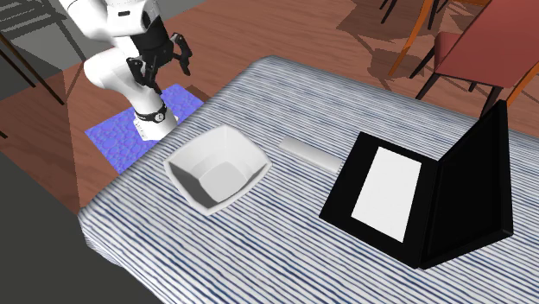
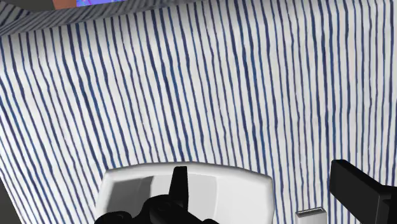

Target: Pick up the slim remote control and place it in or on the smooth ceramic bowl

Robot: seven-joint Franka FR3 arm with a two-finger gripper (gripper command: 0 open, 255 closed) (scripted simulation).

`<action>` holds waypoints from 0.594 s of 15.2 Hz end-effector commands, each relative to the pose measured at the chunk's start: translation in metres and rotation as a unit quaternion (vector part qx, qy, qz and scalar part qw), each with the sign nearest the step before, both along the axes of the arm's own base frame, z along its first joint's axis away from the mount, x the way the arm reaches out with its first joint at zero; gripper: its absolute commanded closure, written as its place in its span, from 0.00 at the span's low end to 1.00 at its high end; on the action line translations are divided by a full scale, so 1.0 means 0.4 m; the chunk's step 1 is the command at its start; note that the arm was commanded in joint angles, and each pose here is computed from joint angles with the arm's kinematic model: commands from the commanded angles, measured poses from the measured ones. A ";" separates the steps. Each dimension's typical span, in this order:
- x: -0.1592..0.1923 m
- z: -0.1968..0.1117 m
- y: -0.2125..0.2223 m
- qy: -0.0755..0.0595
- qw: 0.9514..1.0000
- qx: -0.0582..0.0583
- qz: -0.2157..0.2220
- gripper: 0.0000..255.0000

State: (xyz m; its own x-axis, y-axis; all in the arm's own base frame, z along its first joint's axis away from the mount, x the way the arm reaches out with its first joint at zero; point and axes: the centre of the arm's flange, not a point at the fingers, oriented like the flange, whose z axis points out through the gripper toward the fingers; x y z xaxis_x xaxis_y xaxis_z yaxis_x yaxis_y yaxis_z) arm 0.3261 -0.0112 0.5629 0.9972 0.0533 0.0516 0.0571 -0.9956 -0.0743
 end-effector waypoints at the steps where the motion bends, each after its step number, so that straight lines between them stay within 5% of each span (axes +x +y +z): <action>1: 0.000 0.000 0.000 0.000 1.000 0.000 0.000 0.00; 9: 0.201 -0.110 0.143 0.006 1.000 -0.007 -0.006 0.00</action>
State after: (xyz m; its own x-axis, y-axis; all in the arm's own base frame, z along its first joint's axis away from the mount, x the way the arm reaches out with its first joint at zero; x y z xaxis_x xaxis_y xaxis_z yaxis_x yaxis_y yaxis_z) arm 0.3977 0.0351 0.5248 0.9982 0.0442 0.0394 0.0466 -0.9970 -0.0624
